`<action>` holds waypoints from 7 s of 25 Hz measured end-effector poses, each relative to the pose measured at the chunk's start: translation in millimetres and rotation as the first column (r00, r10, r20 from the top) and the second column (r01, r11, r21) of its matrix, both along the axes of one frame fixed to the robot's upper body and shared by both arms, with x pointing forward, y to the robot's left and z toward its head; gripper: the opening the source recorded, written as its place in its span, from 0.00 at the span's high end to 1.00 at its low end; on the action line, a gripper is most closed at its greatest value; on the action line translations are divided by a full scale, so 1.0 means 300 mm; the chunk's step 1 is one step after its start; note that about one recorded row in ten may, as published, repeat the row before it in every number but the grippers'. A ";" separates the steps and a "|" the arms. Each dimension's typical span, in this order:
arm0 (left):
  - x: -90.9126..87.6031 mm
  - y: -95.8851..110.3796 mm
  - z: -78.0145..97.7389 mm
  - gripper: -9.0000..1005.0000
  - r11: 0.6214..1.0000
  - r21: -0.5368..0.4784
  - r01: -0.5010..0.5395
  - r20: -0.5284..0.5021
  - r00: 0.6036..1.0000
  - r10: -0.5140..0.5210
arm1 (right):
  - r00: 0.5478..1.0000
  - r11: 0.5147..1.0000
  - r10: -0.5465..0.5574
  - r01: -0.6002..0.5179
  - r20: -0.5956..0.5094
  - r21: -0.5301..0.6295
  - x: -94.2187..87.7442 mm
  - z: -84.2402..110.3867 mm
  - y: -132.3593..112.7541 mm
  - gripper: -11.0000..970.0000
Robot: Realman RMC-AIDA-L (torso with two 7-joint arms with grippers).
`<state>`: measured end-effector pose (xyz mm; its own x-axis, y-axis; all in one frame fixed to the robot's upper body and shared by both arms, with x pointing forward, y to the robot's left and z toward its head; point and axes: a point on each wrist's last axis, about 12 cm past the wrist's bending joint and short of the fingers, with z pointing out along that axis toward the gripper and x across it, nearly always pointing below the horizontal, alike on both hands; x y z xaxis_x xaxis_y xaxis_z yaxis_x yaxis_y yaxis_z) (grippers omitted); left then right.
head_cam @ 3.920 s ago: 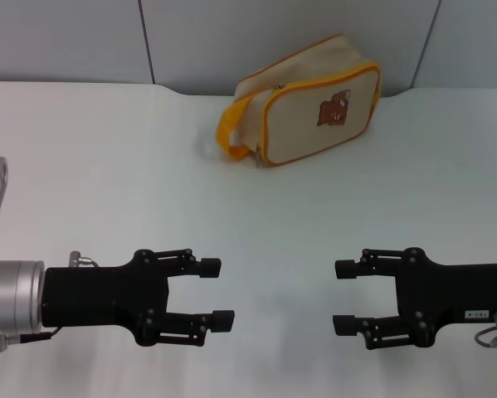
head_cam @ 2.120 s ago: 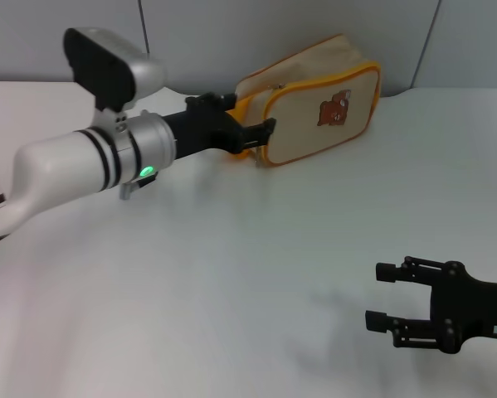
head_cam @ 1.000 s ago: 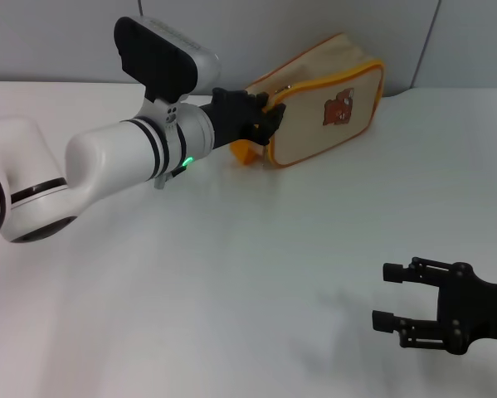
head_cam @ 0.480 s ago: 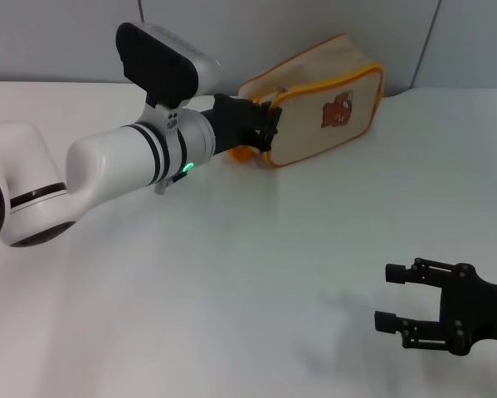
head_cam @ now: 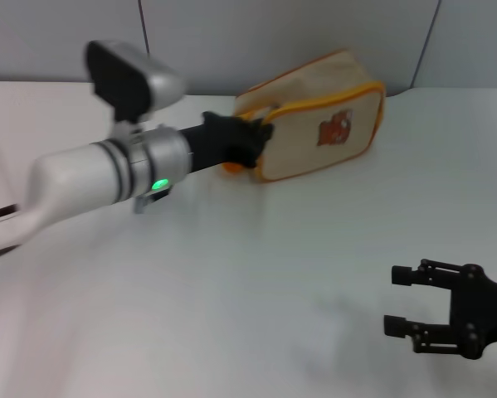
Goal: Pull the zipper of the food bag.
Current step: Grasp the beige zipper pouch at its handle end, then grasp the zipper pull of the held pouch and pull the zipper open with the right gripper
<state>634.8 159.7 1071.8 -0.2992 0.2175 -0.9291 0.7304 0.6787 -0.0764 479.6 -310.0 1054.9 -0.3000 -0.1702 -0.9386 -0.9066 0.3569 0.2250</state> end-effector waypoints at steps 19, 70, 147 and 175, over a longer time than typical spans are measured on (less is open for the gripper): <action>-0.345 0.334 -0.013 0.92 0.896 -0.292 0.335 -0.201 0.894 -0.400 | 0.992 0.984 0.066 -0.082 0.107 0.156 0.013 0.138 -0.053 0.19; -0.316 0.344 0.067 0.93 0.861 -0.220 0.458 -0.080 0.871 -0.484 | 0.491 0.927 0.376 -0.215 0.786 -0.308 0.309 0.155 0.384 0.47; -0.345 0.378 0.070 0.93 0.857 -0.265 0.443 -0.062 0.878 -0.474 | 0.450 0.880 0.470 -0.307 0.760 -0.362 0.292 0.120 0.509 0.99; -0.352 0.463 0.045 0.93 0.918 -0.310 0.249 -0.065 0.957 -0.281 | 0.648 0.924 0.366 -0.171 0.668 -0.341 0.135 0.047 0.203 0.99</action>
<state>529.1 298.7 1085.5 -0.3688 0.0229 -0.9292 0.8569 0.3957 -0.3304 520.1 -249.1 1069.1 0.5317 -0.3677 -0.7629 -0.8152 0.0218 -0.5787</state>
